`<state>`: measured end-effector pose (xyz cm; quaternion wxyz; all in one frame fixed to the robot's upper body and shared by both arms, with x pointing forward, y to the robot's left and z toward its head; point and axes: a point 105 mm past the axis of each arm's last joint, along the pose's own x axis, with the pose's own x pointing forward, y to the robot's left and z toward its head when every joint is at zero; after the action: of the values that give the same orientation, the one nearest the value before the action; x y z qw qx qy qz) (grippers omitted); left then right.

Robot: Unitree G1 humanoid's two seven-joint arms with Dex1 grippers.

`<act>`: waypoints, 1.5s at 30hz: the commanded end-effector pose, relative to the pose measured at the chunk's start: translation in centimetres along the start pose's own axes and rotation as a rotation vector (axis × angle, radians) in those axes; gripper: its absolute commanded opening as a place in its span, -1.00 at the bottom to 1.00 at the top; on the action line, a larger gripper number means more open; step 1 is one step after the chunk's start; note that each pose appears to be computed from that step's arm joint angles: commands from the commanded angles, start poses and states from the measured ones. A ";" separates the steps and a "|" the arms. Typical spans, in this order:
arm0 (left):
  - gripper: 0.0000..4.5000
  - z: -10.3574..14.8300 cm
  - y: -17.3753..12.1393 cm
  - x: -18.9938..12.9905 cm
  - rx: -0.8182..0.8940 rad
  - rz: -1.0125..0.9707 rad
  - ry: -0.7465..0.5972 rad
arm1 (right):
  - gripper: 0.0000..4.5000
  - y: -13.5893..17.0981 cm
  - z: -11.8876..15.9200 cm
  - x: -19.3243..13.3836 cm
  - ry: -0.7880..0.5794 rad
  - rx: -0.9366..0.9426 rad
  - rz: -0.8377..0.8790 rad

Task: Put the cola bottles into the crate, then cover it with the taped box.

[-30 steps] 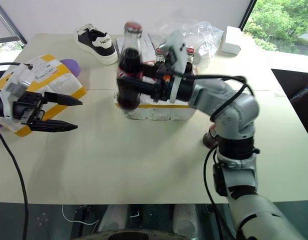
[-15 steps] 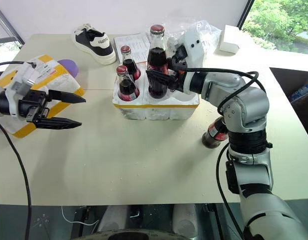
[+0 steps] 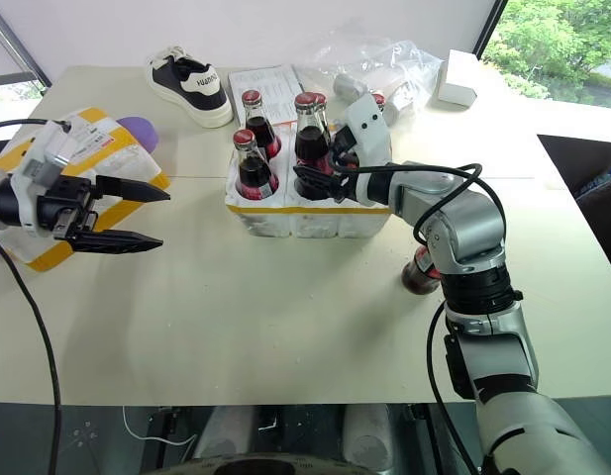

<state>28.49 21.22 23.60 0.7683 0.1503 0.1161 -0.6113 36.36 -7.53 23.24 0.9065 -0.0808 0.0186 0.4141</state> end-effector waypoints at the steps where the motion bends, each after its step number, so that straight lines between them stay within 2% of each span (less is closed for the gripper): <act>1: 1.00 1.3 -0.1 -0.1 0.049 0.001 -0.017 | 0.99 1.0 1.5 -0.2 -0.059 -0.042 0.023; 6: 1.00 2.2 0.0 0.0 0.039 -0.004 -0.068 | 0.99 1.1 1.7 -0.4 -0.062 -0.052 0.021; 13: 1.00 2.8 -0.1 0.5 0.040 -0.031 -0.098 | 0.99 1.3 4.4 -2.6 -0.105 -0.069 0.032; 18: 1.00 2.8 0.2 1.4 0.051 -0.062 -0.110 | 0.99 1.7 7.4 -5.7 -0.122 -0.096 0.034; 22: 1.00 2.8 0.9 2.4 0.058 -0.091 -0.118 | 0.99 1.3 9.7 -9.4 -0.103 -0.161 -0.006; 28: 1.00 2.9 1.3 3.1 0.070 -0.129 -0.125 | 0.99 -1.0 10.7 -15.8 -0.081 -0.152 -0.146; 33: 1.00 2.9 1.7 3.7 0.068 -0.149 -0.124 | 0.99 -1.6 9.0 -20.2 -0.068 -0.109 -0.260; 40: 1.00 3.5 1.6 4.5 0.084 -0.185 -0.126 | 0.99 -0.2 3.0 -24.0 -0.019 -0.014 -0.372; 45: 1.00 3.7 1.5 4.8 0.093 -0.203 -0.123 | 0.99 1.7 -1.3 -25.0 0.039 0.055 -0.408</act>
<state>31.27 15.93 24.29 0.7055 0.1195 0.0726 -0.6948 19.62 -25.79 23.64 0.9729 -0.0390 0.0592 0.2200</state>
